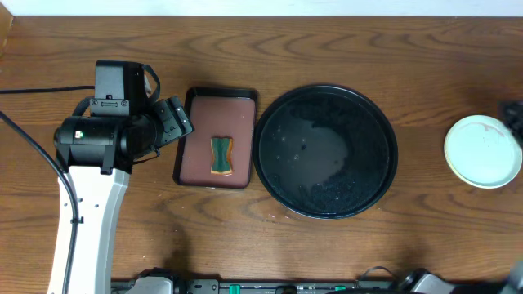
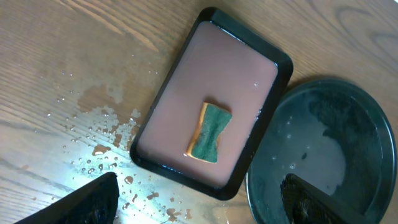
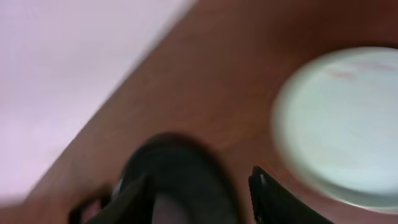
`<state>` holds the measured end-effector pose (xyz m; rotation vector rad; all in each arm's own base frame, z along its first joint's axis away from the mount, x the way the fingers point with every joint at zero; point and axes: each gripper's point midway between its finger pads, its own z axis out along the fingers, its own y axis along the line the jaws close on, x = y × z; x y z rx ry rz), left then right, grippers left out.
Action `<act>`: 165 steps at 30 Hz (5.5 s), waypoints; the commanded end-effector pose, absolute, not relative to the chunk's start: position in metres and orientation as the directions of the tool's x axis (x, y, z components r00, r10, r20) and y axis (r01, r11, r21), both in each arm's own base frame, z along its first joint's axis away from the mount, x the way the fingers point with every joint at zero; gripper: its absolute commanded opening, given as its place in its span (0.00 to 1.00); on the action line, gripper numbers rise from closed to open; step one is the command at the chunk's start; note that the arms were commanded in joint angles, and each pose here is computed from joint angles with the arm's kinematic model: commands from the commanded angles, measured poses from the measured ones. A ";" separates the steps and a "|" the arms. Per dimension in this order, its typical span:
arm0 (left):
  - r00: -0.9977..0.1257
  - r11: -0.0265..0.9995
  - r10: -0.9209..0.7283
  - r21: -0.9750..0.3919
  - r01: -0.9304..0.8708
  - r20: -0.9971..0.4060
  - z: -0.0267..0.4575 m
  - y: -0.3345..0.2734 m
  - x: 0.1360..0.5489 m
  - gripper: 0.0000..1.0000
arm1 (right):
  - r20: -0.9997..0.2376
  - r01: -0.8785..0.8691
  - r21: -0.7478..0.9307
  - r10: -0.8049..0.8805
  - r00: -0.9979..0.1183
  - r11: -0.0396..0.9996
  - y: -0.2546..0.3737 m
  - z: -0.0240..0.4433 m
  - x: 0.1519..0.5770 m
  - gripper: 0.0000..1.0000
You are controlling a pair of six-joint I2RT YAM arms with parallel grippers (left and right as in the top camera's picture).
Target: Clean dirty plates on tray and stack at the side
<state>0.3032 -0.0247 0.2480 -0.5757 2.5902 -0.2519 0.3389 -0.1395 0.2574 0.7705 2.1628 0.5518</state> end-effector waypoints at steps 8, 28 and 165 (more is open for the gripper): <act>-0.796 0.897 -0.437 -0.276 -0.346 -0.419 0.253 -0.024 0.304 0.84 | -0.813 -0.189 0.427 0.284 -0.509 0.884 0.036 0.372 0.261 0.99; -0.796 0.897 -0.436 -0.276 -0.346 -0.419 0.253 -0.024 0.304 0.84 | -0.914 -0.261 0.209 0.093 -0.395 0.942 0.052 0.365 0.210 0.99; -0.160 0.965 -0.254 -0.240 -0.104 -0.954 0.131 0.009 0.244 0.84 | -0.996 -0.177 0.067 0.056 -0.062 0.982 0.027 0.162 0.244 0.99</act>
